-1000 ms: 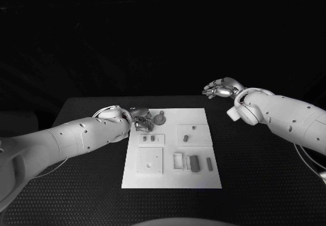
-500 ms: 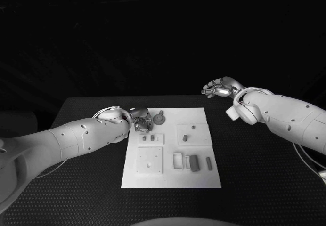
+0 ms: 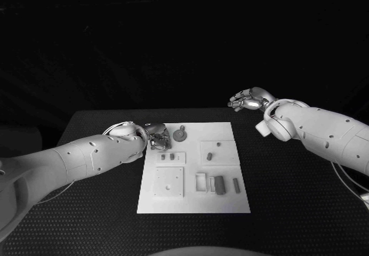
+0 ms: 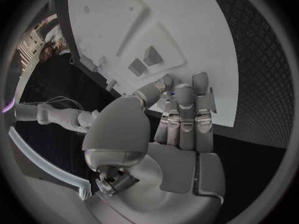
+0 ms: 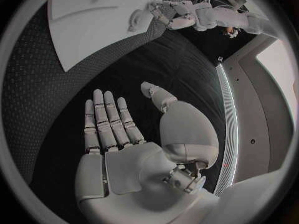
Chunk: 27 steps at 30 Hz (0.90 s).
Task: Assemble the parts on the task board
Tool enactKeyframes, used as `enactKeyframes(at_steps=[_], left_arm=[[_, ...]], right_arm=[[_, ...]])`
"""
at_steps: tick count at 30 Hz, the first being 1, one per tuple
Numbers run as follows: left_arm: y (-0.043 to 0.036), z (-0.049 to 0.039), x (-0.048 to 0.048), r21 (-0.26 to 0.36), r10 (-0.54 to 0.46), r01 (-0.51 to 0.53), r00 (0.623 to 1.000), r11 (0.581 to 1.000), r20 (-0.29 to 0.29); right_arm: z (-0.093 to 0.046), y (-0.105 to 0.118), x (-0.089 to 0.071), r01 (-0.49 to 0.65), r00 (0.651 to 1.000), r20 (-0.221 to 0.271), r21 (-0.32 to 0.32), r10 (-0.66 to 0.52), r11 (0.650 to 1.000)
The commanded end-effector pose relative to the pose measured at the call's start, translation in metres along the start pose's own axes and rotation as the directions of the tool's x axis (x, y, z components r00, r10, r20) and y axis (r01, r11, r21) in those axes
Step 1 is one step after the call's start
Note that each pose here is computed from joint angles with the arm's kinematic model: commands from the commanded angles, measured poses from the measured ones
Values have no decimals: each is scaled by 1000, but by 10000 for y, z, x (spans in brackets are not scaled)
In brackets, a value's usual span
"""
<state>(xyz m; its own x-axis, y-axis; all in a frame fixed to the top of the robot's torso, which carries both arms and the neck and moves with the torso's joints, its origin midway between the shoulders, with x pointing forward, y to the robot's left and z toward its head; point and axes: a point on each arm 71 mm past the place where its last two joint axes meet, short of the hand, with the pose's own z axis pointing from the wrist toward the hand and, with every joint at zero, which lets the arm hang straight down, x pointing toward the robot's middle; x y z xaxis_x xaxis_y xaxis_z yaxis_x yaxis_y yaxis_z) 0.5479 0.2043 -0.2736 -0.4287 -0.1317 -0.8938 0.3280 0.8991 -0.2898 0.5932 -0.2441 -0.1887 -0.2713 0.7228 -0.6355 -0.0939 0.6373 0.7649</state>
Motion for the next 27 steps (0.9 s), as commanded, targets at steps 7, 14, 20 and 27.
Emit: enactKeyframes(at_steps=[7, 14, 20, 27], left_arm=[[119, -29, 28, -76, -32, 31, 999, 997, -6], [266, -56, -21, -134, -34, 37, 999, 990, 26], [458, -117, -118, -172, -97, 112, 991, 979, 90], [710, -256, -283, -166, -462, 499, 860, 851, 217]], right_arm=[[-3, -3, -6, -1, 1000, -5, -7, 1, 1000], [-28, -32, -33, 18, 1000, -15, -7, -18, 1000], [-83, -37, -6, 175, 982, -68, -29, -176, 984], [-229, 33, 219, 377, 908, -158, -94, -388, 921]])
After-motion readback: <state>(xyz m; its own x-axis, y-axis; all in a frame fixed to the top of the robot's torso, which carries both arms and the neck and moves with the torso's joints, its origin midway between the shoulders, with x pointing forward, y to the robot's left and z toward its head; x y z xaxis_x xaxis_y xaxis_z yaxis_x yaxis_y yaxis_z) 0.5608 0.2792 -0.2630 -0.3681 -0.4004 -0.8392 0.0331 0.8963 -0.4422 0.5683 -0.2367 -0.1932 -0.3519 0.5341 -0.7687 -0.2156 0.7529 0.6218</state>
